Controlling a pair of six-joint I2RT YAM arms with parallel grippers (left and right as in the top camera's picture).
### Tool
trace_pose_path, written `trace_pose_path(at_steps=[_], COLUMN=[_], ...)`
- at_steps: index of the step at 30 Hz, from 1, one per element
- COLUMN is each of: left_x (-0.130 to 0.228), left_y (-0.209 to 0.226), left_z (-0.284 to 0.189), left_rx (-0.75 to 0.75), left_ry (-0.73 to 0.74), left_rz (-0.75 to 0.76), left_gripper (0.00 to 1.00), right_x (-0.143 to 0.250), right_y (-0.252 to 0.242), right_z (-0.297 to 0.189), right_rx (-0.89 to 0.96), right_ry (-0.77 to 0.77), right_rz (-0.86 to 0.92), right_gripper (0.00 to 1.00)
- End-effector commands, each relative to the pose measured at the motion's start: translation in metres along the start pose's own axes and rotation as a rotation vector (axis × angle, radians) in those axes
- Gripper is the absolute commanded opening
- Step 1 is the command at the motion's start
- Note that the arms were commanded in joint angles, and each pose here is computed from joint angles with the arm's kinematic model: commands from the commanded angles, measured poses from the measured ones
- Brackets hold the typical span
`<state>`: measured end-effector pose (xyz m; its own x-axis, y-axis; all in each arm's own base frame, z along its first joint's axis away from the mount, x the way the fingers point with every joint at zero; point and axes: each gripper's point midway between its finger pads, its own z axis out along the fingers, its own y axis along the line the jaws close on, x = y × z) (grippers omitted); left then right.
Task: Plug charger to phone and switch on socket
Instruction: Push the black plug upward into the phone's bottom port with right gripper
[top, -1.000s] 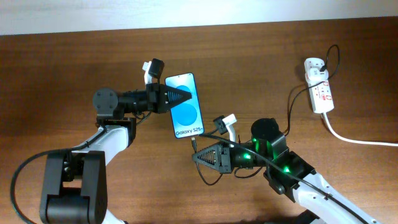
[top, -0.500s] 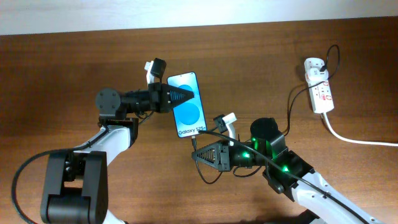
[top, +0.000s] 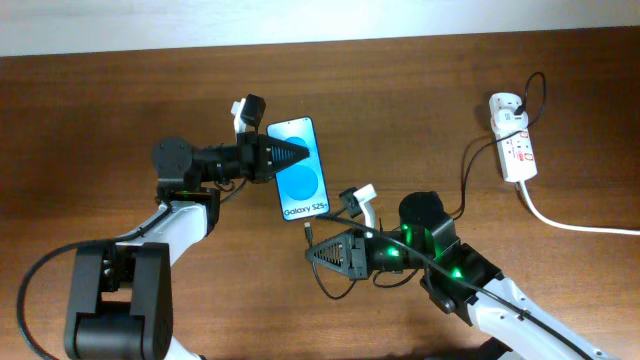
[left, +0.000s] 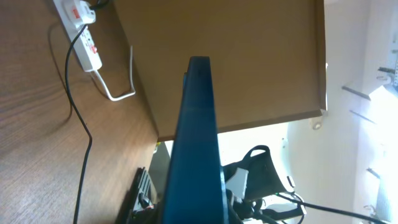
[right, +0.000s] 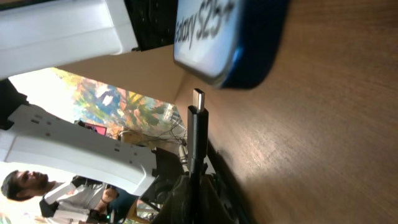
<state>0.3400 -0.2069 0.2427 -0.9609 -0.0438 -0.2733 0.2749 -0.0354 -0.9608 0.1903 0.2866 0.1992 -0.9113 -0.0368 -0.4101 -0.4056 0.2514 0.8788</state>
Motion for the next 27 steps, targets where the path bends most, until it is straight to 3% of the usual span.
trace_pose_path(at_steps=[1,27], left_x=[-0.007,0.002], left_y=[-0.004,-0.004], left_z=[0.000,0.000], left_rx=[0.000,0.000], left_ry=[-0.011,0.037], left_rz=[0.022,0.079], left_gripper=[0.00,0.00], right_x=[0.002,-0.009], right_y=[0.007,-0.003], right_z=[0.003,0.003], right_rx=[-0.019,0.035], right_ry=[0.015,-0.043], right_rz=[-0.027,-0.024], right_gripper=[0.04,0.04])
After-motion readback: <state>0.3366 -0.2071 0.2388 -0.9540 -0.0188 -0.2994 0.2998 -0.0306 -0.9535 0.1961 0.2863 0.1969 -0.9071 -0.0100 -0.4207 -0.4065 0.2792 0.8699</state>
